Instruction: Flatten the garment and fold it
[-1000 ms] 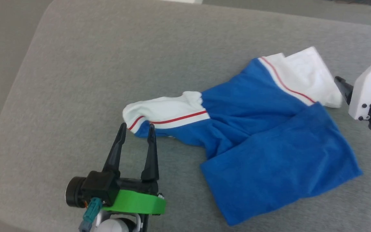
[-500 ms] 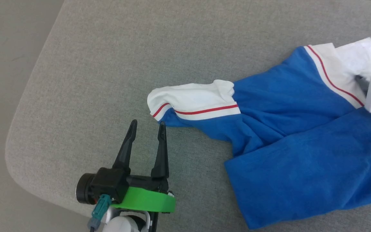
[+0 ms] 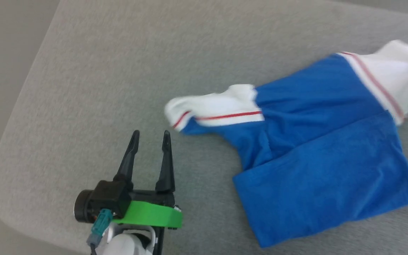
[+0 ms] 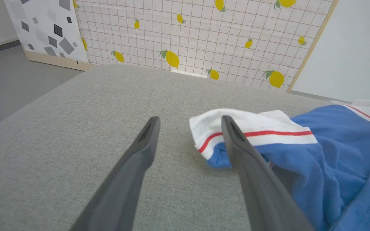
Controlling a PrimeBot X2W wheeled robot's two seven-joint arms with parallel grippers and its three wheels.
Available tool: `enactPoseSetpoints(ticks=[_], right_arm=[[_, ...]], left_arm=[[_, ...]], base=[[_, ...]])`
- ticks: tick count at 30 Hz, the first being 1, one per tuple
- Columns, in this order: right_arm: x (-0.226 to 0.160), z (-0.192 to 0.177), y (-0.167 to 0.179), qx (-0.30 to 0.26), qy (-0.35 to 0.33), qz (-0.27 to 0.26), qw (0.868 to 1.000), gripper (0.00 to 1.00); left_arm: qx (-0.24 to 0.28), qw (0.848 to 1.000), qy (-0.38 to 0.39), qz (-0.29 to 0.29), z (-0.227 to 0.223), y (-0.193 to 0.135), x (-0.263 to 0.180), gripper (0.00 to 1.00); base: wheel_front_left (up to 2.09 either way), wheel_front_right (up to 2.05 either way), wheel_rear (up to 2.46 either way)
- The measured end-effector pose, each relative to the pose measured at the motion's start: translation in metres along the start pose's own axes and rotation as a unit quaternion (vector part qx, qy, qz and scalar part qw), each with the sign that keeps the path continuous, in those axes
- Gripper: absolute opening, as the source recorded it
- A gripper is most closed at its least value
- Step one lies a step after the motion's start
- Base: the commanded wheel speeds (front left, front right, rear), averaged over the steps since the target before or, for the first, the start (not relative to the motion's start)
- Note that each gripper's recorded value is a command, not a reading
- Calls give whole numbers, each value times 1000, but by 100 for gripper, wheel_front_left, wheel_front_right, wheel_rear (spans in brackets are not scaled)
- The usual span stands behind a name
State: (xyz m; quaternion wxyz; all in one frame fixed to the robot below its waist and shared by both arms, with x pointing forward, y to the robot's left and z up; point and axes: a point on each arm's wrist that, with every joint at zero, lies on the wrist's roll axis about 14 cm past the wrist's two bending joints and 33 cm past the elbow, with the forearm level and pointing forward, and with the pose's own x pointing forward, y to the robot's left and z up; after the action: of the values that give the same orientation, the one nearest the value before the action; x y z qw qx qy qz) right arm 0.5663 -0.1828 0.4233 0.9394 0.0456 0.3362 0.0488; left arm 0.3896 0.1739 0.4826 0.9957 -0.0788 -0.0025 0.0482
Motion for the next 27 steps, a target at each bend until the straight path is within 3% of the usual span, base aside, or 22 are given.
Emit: enactPoseSetpoints(ticks=[3, 9, 10, 11, 12, 17, 21, 27], right_arm=[[-31, 12, -43, 25, -34, -44, 998, 0], [-97, -37, -131, 77, -22, -150, 986, 0], [-107, -46, -141, 82, -25, -164, 983, 25], [-114, -53, -148, 95, -35, -175, 979, 70], [-119, -58, -153, 105, -47, -184, 976, 100], [-123, -63, -141, 130, -105, -180, 969, 100], [-133, -32, -119, 118, -178, -149, 965, 100], [-181, 23, -77, 85, -322, -95, 938, 100]], left_arm=[[-4, 1000, -6, -6, 5, -2, -4, 100], [-13, 999, -14, -26, 11, -12, -15, 100], [-13, 999, -15, -29, 12, -14, -16, 100], [-14, 999, -14, -33, 11, -16, -17, 100], [-15, 999, -13, -38, 11, -18, -18, 100], [-17, 999, -16, -46, 13, -21, -22, 100], [-12, 998, -20, -52, 16, -22, -27, 100], [-9, 998, -32, -51, 23, -21, -33, 100]], base=[[0, 0, 0], [0, 0, 0], [0, 0, 0], [0, 0, 0], [0, 0, 0], [0, 0, 0], [0, 0, 0], [0, 0, 0]])
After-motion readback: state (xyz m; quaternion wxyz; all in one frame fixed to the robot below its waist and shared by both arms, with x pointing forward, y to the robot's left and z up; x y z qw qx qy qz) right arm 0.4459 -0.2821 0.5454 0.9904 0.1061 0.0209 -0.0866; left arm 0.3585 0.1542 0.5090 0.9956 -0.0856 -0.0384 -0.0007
